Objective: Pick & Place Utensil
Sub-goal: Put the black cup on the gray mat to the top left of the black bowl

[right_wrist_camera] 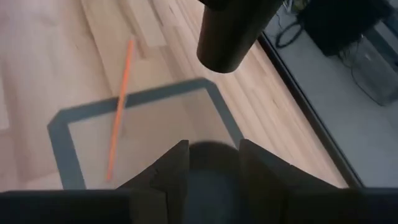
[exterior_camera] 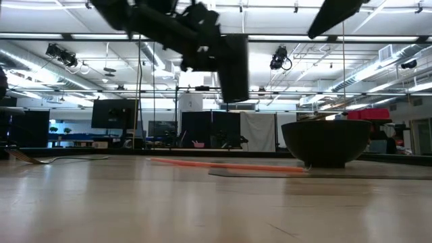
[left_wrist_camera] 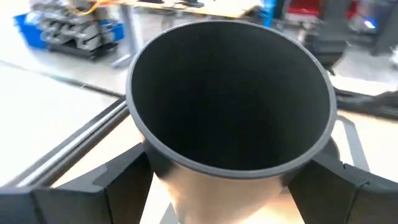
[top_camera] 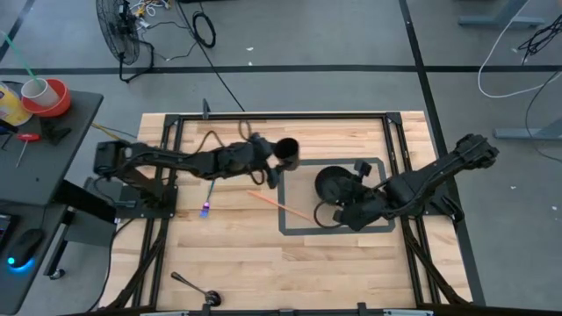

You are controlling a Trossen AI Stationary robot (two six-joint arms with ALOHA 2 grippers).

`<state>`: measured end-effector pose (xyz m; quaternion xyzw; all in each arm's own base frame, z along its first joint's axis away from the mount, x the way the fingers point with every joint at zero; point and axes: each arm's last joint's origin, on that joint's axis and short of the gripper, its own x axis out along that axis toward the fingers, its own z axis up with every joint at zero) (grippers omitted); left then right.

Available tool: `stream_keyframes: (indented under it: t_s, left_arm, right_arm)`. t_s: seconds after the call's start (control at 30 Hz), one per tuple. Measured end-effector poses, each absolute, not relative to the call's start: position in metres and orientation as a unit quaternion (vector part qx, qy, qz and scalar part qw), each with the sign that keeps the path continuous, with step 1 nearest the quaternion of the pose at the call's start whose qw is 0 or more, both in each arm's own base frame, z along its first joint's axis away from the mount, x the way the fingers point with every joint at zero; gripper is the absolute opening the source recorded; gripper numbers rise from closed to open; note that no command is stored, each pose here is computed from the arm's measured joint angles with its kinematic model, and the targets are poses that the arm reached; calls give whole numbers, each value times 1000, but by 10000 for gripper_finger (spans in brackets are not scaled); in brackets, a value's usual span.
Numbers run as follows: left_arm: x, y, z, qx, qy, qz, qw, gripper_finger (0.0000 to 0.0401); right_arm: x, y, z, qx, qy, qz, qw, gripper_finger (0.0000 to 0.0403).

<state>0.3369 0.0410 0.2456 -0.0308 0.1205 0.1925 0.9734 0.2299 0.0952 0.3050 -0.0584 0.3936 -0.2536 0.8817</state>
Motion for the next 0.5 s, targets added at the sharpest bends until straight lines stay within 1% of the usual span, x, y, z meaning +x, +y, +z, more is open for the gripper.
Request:
stream_keyframes:
  t_s: [0.17,0.3,0.4,0.5]
  left_arm:
    - [367,49,240,-18,151,181,972,323]
    - [382,52,241,-20,147,153,977,323]
    - [384,55,238,0,170,174,970,323]
    - [379,59,227,-5,198,177,964,323]
  right_arm:
    - [217,100,300,-53,414,-267,868,144]
    - [204,101,285,-57,426,-271,861,144]
    - [189,95,268,-42,429,-288,855,144]
    - [177,88,253,-3,425,-299,855,144]
